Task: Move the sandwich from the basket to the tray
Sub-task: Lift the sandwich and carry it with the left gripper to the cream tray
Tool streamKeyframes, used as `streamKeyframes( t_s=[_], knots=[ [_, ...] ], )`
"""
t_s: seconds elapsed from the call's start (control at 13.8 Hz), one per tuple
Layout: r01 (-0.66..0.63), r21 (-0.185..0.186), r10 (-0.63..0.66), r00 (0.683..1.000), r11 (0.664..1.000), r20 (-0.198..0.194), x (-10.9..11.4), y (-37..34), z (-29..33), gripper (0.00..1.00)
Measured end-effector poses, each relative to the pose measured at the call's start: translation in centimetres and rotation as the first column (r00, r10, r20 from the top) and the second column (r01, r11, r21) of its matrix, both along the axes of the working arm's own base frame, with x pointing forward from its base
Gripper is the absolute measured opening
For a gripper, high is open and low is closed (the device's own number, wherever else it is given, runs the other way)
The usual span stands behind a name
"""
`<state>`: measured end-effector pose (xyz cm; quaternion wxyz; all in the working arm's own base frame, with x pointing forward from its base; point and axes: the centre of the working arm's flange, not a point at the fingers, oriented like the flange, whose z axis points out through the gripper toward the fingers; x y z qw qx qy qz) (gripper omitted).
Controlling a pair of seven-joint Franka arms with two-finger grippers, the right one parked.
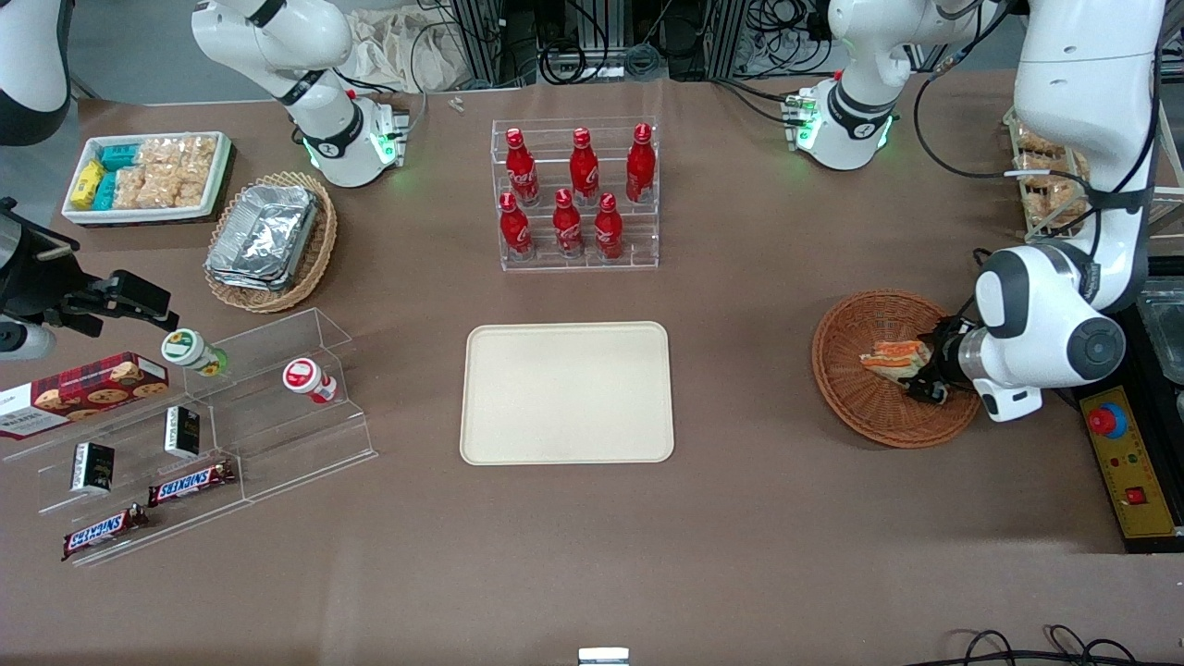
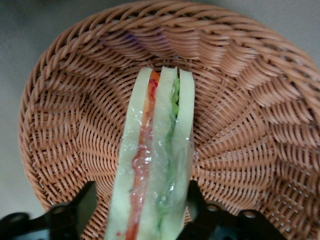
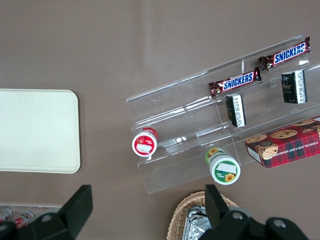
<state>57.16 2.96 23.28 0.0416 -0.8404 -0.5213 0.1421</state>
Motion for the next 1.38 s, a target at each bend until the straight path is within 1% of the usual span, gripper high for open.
streamKeyframes(
  t_s=[0.07, 0.14, 0.22, 0.36, 0.43, 0.51, 0.58, 0.65, 0.72, 0.8, 0.94, 1.01, 1.16, 1.23, 1.3, 1.38],
  knots=[
    [0.001, -0.001, -0.001, 1.000, 1.000, 0.005, 0.2, -0.1, 0.3, 0.61],
    [0.004, -0.003, -0.004, 1.000, 1.000, 0.008, 0.7, -0.2, 1.3, 0.52],
    [0.011, -0.010, -0.011, 1.000, 1.000, -0.004, 1.2, -0.4, 2.8, 0.42],
    [0.054, -0.036, -0.055, 0.998, 0.998, -0.030, 2.7, -2.1, 7.4, 0.33],
    [0.098, -0.055, -0.100, 0.994, 0.994, -0.032, 3.4, -3.5, 10.2, 0.30],
    [0.160, -0.079, -0.163, 0.986, 0.984, -0.032, 3.8, -5.1, 13.0, 0.26],
    [0.236, -0.108, -0.241, 0.970, 0.966, -0.035, 3.7, -6.9, 15.4, 0.20],
    [0.322, -0.140, -0.329, 0.944, 0.936, -0.030, 3.4, -9.0, 17.5, 0.17],
    [0.402, -0.164, -0.408, 0.913, 0.901, -0.009, 2.9, -11.1, 19.1, 0.17],
    [0.474, -0.182, -0.479, 0.878, 0.861, 0.020, 2.4, -13.5, 20.3, 0.17],
    [0.597, -0.203, -0.595, 0.800, 0.776, 0.078, 1.2, -20.0, 21.6, 0.17],
    [0.647, -0.202, -0.637, 0.762, 0.736, 0.119, 0.7, -23.6, 21.7, 0.17],
    [0.724, -0.181, -0.692, 0.690, 0.666, 0.213, -0.1, -29.8, 21.2, 0.17],
    [0.757, -0.164, -0.718, 0.652, 0.632, 0.244, -0.5, -32.7, 20.2, 0.17],
    [0.793, -0.137, -0.749, 0.607, 0.594, 0.265, -1.0, -35.5, 18.7, 0.17],
    [0.831, -0.097, -0.785, 0.551, 0.548, 0.283, -1.6, -38.5, 16.6, 0.17]
  ],
)
